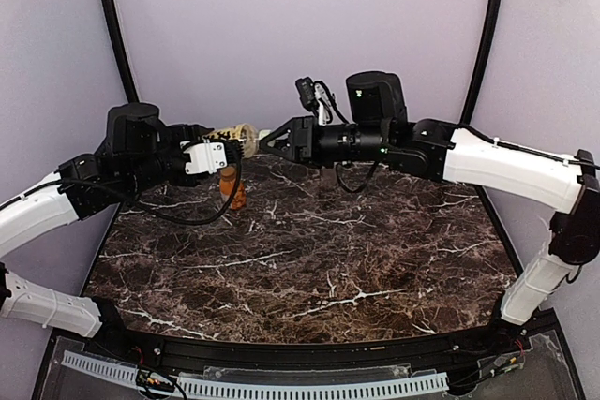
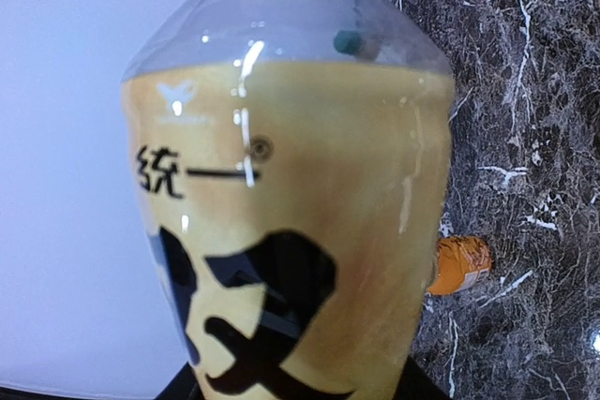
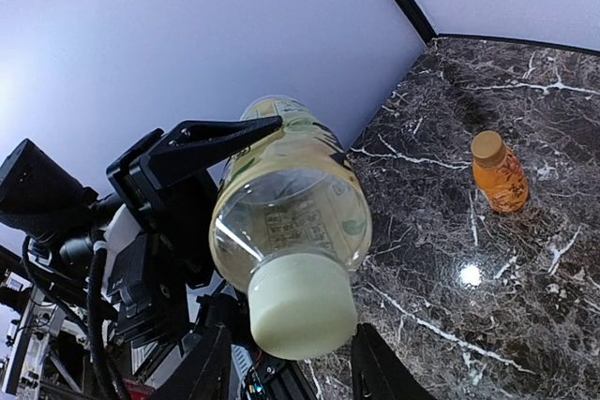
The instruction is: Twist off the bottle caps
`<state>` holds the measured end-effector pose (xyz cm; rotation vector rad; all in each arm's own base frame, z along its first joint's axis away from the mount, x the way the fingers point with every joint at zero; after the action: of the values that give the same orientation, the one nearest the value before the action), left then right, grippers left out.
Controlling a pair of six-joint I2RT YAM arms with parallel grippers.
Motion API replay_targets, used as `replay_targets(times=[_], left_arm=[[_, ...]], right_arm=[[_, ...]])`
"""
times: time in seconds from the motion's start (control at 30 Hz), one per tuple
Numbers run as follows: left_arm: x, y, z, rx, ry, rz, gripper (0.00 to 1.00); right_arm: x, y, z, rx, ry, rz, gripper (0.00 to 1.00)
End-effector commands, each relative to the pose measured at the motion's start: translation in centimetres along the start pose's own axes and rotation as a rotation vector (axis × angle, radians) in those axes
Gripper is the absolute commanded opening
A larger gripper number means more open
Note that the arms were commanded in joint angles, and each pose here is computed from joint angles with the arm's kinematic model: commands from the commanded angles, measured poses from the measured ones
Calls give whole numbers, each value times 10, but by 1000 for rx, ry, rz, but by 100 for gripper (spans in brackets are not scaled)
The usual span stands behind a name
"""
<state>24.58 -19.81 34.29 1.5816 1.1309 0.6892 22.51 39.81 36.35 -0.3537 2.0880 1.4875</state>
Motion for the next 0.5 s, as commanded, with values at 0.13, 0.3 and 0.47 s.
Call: replay_targets(times=[0.13, 0.3, 0.47], left_arm=[[-4, 0, -9, -34, -35, 28, 42], [-5, -1, -9, -32, -37, 32, 42], [-7, 0, -9, -40, -42, 34, 42]], right_arm=[[-11, 0, 3, -50, -32, 2, 45], [-11, -1, 0, -67, -47, 4, 38], [-7, -3, 4, -82, -20, 17, 38]])
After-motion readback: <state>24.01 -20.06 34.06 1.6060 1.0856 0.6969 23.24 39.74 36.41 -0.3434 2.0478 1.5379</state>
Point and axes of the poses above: each gripper's point midway between its finger pads, its own z axis out along the fingers, its own y axis along the line the jaws close on, x = y × z, the point moved 6 cm from there along -z, back along the fingers, and after that the axes turned 10 degrees about z, right-handed, at the moved point
